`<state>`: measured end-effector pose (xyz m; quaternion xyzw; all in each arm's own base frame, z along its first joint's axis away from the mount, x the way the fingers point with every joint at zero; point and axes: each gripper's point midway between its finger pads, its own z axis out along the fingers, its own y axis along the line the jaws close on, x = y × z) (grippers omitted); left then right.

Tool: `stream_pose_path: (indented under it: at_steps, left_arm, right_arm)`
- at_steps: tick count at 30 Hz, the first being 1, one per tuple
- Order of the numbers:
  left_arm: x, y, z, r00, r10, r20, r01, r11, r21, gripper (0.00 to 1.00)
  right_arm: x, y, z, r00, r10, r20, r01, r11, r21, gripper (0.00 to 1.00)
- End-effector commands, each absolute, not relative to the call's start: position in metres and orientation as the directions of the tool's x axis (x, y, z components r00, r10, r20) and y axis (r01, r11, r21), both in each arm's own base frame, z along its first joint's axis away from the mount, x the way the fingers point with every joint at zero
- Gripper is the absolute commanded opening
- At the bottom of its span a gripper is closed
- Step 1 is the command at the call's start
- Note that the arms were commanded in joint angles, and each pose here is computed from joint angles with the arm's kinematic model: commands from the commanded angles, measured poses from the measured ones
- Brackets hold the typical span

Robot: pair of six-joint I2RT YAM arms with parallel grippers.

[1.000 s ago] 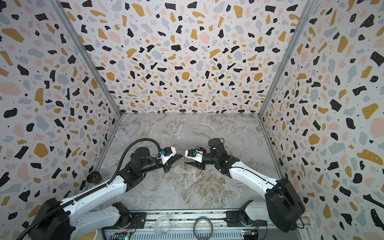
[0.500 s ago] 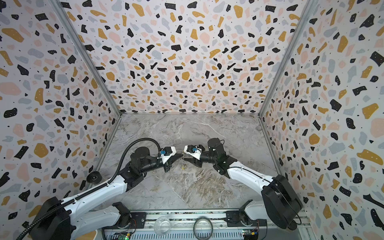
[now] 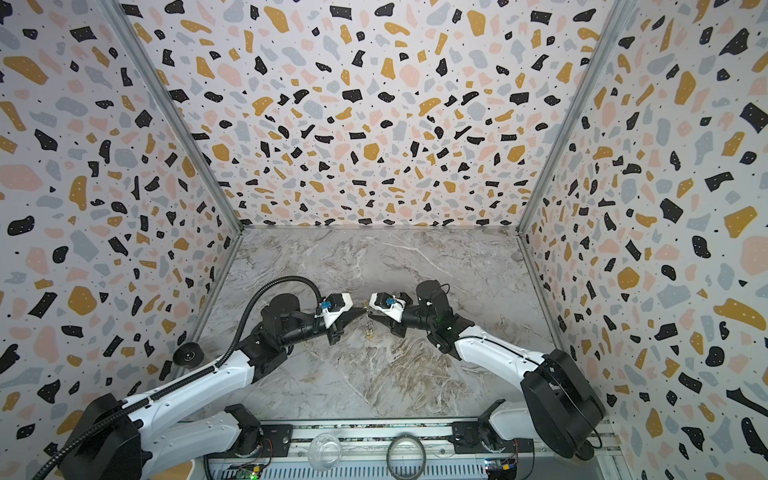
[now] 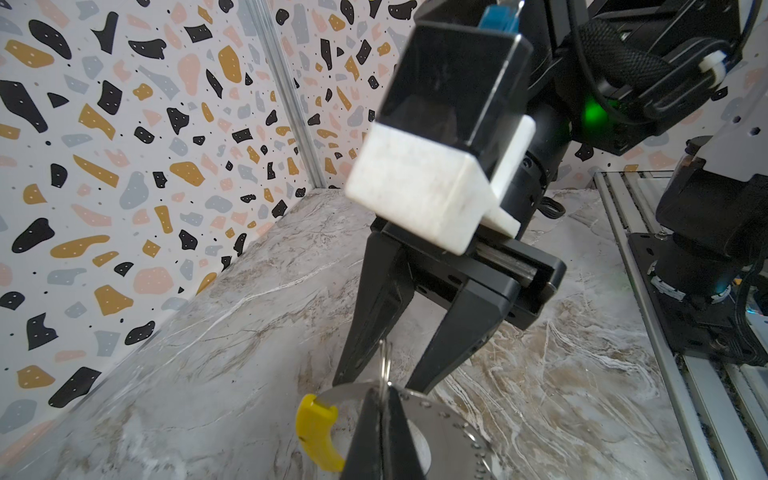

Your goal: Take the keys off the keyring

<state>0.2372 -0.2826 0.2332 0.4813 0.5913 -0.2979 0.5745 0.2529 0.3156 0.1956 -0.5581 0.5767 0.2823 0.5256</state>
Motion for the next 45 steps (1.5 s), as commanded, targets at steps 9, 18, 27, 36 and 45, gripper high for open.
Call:
stream_pose_path:
  at_steps: [9, 18, 27, 36, 45]
  left_arm:
    - [0.236, -0.285, 0.25, 0.202, 0.217, -0.955, 0.899, 0.347, 0.269, 0.0]
    - [0.235, -0.284, 0.249, 0.207, 0.222, -0.953, 0.899, 0.341, 0.275, 0.0]
    - [0.232, -0.282, 0.245, 0.207, 0.236, -0.949, 0.9, 0.335, 0.28, 0.0]
    - [0.232, -0.281, 0.237, 0.198, 0.282, -0.939, 0.902, 0.322, 0.287, 0.0]
    - [0.234, -0.281, 0.237, 0.204, 0.304, -0.931, 0.899, 0.318, 0.301, 0.0]
  right_arm:
    - [0.233, 0.318, 0.217, 0.254, -0.275, -0.927, -0.942, 0.147, -0.301, 0.31]
    - [0.218, 0.325, 0.216, 0.218, -0.231, -0.948, -0.971, 0.05, -0.236, 0.28]
    - [0.228, 0.311, 0.211, 0.259, -0.314, -0.913, -0.95, 0.089, -0.3, 0.26]
    - [0.234, 0.292, 0.229, 0.351, -0.394, -0.849, -0.9, 0.109, -0.423, 0.27]
    - [0.221, 0.3, 0.252, 0.394, -0.334, -0.856, -0.899, 0.054, -0.435, 0.24]
